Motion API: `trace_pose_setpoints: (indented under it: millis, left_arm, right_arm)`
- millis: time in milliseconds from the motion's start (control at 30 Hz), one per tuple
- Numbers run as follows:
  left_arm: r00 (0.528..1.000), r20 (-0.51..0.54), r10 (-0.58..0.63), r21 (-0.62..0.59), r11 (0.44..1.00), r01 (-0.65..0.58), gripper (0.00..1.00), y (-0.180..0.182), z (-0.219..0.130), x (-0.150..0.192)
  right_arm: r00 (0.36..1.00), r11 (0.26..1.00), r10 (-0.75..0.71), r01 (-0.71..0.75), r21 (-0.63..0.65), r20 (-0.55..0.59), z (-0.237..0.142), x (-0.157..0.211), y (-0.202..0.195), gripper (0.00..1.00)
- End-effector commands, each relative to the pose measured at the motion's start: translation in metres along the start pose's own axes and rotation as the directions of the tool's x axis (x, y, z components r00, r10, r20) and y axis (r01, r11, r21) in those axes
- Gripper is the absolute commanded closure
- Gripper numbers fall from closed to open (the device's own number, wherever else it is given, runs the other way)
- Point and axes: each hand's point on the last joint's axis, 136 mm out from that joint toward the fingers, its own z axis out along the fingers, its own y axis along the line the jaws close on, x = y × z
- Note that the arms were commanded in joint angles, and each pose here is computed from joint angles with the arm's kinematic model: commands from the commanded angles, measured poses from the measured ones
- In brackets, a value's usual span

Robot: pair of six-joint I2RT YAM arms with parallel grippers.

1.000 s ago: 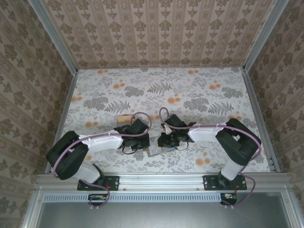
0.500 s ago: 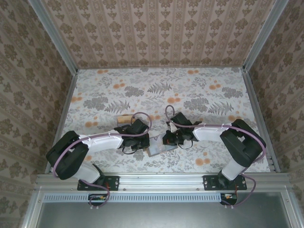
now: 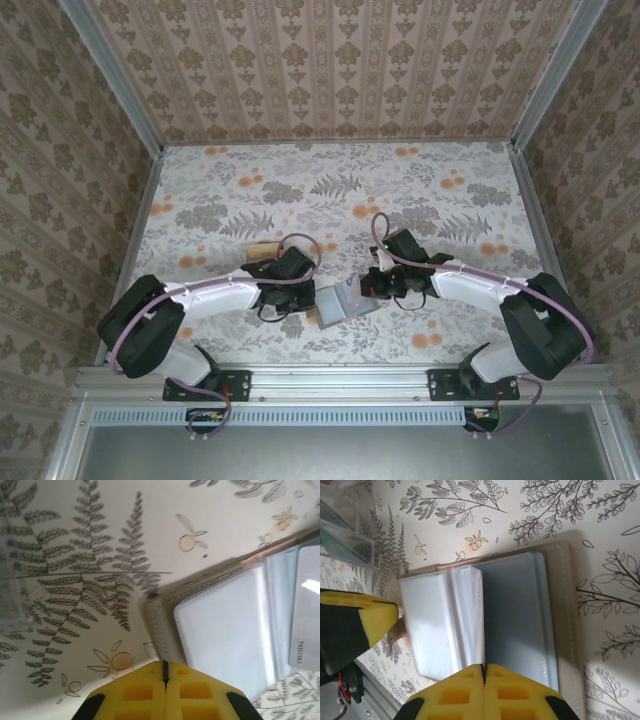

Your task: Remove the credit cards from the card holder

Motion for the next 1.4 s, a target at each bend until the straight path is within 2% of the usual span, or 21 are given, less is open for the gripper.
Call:
trace_pose_setpoints:
  millis: [0, 133, 267, 367, 400, 533, 600, 667, 867, 1167, 1267, 1367]
  left_arm:
    - [0.997, 0.056, 0.045, 0.023, 0.999, -0.046, 1.00, -0.019, -0.025, -0.016]
    - [0.989, 0.139, 0.048, 0.037, 0.998, -0.053, 1.00, -0.028, -0.058, -0.035]
    - [0.969, 0.246, -0.004, 0.031, 1.000, -0.003, 0.76, -0.017, -0.096, -0.051]
    - [0.945, 0.321, -0.057, 0.020, 0.998, 0.053, 0.52, 0.004, -0.123, -0.057]
    - [0.936, 0.344, -0.072, 0.024, 0.997, 0.068, 0.47, 0.010, -0.132, -0.058]
    - [0.899, 0.416, -0.135, 0.019, 0.990, 0.140, 0.15, 0.043, -0.163, -0.054]
    - [0.876, 0.451, -0.170, 0.015, 0.983, 0.182, 0.04, 0.061, -0.177, -0.049]
    - [0.854, 0.481, -0.198, 0.021, 0.976, 0.215, 0.00, 0.074, -0.189, -0.044]
    - [0.808, 0.529, -0.258, 0.032, 0.958, 0.285, 0.00, 0.101, -0.210, -0.028]
    - [0.773, 0.566, -0.287, 0.022, 0.942, 0.334, 0.00, 0.121, -0.228, -0.009]
    - [0.767, 0.567, -0.300, 0.029, 0.938, 0.344, 0.00, 0.124, -0.229, -0.003]
    - [0.765, 0.563, -0.314, 0.035, 0.934, 0.357, 0.00, 0.127, -0.227, 0.001]
  right_arm:
    - [0.998, 0.998, -0.065, 0.065, 0.018, 0.023, -0.021, -0.007, 0.010, 1.00]
    - [0.988, 0.990, -0.140, 0.141, -0.008, 0.062, -0.039, -0.023, 0.033, 1.00]
    - [0.970, 0.973, -0.226, 0.228, -0.023, 0.089, -0.050, -0.038, 0.054, 1.00]
    - [0.947, 0.950, -0.308, 0.311, -0.016, 0.086, -0.051, -0.049, 0.070, 1.00]
    - [0.942, 0.944, -0.329, 0.330, -0.009, 0.066, -0.046, -0.051, 0.072, 1.00]
    - [0.882, 0.883, -0.469, 0.469, 0.012, 0.040, -0.033, -0.064, 0.097, 1.00]
    - [0.839, 0.839, -0.544, 0.544, 0.024, 0.026, -0.024, -0.071, 0.113, 1.00]
    - [0.787, 0.788, -0.616, 0.615, 0.029, 0.022, -0.015, -0.078, 0.128, 1.00]
    - [0.597, 0.597, -0.802, 0.802, 0.008, 0.024, 0.015, -0.084, 0.173, 1.00]
    - [0.364, 0.364, -0.931, 0.932, 0.006, -0.020, 0.057, -0.089, 0.199, 1.00]
    - [0.315, 0.315, -0.949, 0.949, 0.014, -0.027, 0.066, -0.091, 0.201, 1.00]
    - [0.294, 0.294, -0.955, 0.956, 0.008, -0.044, 0.076, -0.092, 0.198, 1.00]
